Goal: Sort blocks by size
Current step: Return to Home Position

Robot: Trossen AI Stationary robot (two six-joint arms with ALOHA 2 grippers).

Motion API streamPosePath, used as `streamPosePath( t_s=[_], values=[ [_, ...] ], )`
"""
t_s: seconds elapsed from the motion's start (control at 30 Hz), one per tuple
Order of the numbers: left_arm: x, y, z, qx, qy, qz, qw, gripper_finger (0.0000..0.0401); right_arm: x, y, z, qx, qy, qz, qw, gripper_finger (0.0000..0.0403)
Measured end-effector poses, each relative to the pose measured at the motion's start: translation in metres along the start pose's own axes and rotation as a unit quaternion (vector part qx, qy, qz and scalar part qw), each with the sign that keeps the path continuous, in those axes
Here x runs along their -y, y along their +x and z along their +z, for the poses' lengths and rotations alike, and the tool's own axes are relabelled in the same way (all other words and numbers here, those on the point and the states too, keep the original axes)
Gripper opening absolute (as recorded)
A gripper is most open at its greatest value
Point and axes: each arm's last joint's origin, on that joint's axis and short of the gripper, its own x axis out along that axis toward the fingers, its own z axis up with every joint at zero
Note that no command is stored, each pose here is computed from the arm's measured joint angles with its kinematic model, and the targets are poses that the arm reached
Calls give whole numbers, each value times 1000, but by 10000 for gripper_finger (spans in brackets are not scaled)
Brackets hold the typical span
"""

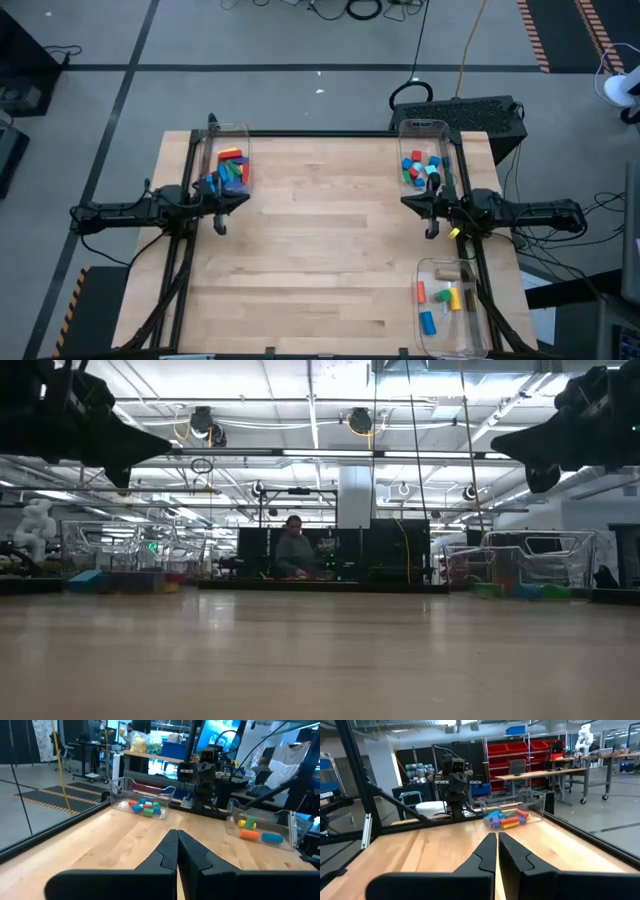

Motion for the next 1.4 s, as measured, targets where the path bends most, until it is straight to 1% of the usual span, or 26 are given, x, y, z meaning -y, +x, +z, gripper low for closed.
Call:
streamPosePath(
  t_s=[0.23, 0.37, 0.43, 0.53, 0.63, 0.73, 0.83, 0.97, 1.03, 1.2, 1.3, 1.4],
  values=[
    [-1, -1, -11, -22, -4, -2, 1000, 6, 1, 0, -6, -32, -13, -5, 999, 2],
    [0, -2, -12, -27, -8, -22, 999, 6, 1, 0, -6, -30, -2, -4, 1000, 2],
    [0, -2, -12, -28, -3, -24, 999, 6, 1, 0, -6, -33, -1, -4, 999, 2],
    [-1, -1, -14, -11, -4, -27, 1000, 6, 1, 0, -5, -20, 8, -2, 1000, 2],
    [0, -1, -14, -10, -13, -29, 999, 5, 1, 1, -12, -35, 20, -5, 999, 2],
    [0, -1, -15, -12, -12, -33, 999, 5, 1, 1, -12, -34, 25, -4, 999, 2],
    [0, -1, -15, -14, -5, -38, 999, 5, 0, 3, -8, -21, 21, 2, 1000, 2],
    [0, -1, -15, -16, -1, -42, 999, 5, -1, 4, -14, -52, 14, 23, 998, 2],
    [1, -1, -16, -18, -1, -50, 999, 5, -1, 4, -13, -45, 15, 25, 999, 2],
    [3, -2, -15, -15, 9, -61, 998, 5, -1, -1, -3, 7, -5, 30, 1000, 2],
    [4, -2, -15, -13, 15, -62, 998, 5, 0, -5, -4, 9, -6, 29, 1000, 2],
    [4, -2, -15, -12, 28, -60, 998, 5, 1, -6, -7, -6, -9, 16, 1000, 2]
  ],
)
